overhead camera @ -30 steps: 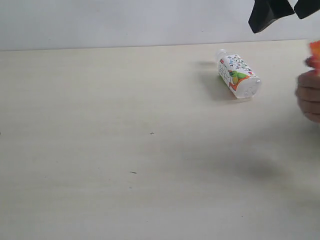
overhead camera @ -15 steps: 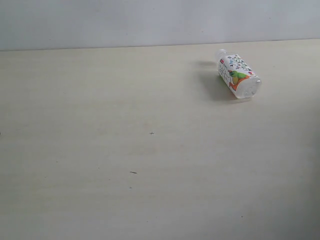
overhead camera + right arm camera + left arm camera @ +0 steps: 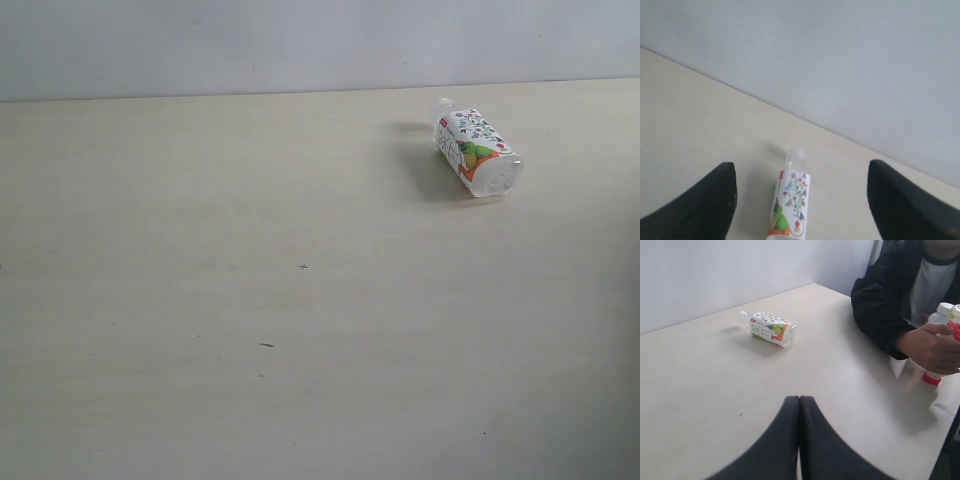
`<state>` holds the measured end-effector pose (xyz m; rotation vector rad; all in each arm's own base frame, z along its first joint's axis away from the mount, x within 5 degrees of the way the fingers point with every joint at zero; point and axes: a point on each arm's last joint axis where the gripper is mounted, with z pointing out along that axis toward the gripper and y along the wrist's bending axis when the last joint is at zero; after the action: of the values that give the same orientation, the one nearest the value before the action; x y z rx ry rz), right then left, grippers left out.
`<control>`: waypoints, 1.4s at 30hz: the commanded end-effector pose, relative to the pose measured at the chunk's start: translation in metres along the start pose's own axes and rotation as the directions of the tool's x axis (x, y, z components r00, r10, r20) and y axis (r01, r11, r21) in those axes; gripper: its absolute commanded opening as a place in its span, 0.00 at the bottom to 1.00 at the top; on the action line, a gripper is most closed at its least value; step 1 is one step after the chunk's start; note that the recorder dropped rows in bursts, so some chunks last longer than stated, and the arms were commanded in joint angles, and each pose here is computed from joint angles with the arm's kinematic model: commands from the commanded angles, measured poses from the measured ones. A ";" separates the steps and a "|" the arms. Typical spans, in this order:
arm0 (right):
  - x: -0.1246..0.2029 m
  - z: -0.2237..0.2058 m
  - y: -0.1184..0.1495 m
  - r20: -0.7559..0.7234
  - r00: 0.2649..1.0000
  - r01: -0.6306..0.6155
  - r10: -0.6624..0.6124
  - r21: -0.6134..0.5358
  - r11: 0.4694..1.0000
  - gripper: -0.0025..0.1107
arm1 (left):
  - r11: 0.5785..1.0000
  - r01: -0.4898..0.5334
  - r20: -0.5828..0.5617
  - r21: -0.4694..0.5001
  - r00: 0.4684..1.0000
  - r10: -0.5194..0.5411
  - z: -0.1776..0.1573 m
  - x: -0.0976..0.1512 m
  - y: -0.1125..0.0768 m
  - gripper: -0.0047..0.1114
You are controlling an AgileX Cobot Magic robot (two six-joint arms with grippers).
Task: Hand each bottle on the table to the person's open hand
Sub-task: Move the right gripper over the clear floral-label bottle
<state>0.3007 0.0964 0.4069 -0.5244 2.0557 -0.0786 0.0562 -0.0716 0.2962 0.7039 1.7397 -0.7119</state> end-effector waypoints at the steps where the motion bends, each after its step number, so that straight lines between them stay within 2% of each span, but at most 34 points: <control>1: -0.014 -0.005 -0.004 0.143 0.989 0.031 -0.036 0.035 0.999 0.63 | 1.000 -0.011 0.005 0.003 1.000 0.011 0.000 0.001 0.000 0.04; 12: -0.023 -0.007 -0.007 0.241 0.967 0.070 -0.085 0.072 0.995 0.63 | 1.000 -0.011 0.005 0.003 1.000 0.011 0.000 0.001 0.000 0.04; 26: -0.025 -0.007 -0.007 0.255 0.963 0.070 -0.086 0.073 0.995 0.63 | 1.000 -0.011 0.005 0.003 1.000 0.011 0.000 0.001 0.000 0.04; 30: -0.023 -0.001 -0.005 0.233 0.969 0.069 -0.083 0.068 0.995 0.59 | 1.000 -0.011 0.005 0.003 1.000 0.011 0.000 0.001 0.000 0.04; 34: -0.022 0.018 -0.006 0.127 0.988 0.081 -0.090 0.072 0.994 0.58 | 1.000 -0.011 0.005 0.003 1.000 0.011 0.000 0.001 0.000 0.04; 37: -0.024 0.042 -0.009 -0.038 0.997 0.068 -0.064 0.085 0.994 0.58 | 1.000 -0.011 0.005 0.003 1.000 0.011 0.000 0.001 0.000 0.04; 42: -0.020 0.096 -0.006 -0.299 0.952 0.086 -0.060 0.074 0.994 0.60 | 1.000 -0.011 0.005 0.003 1.000 0.011 0.000 0.001 0.000 0.04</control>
<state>0.3721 0.1118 0.3944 -0.5499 2.1673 -0.2437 0.0562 -0.0716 0.2962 0.7039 1.7397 -0.7119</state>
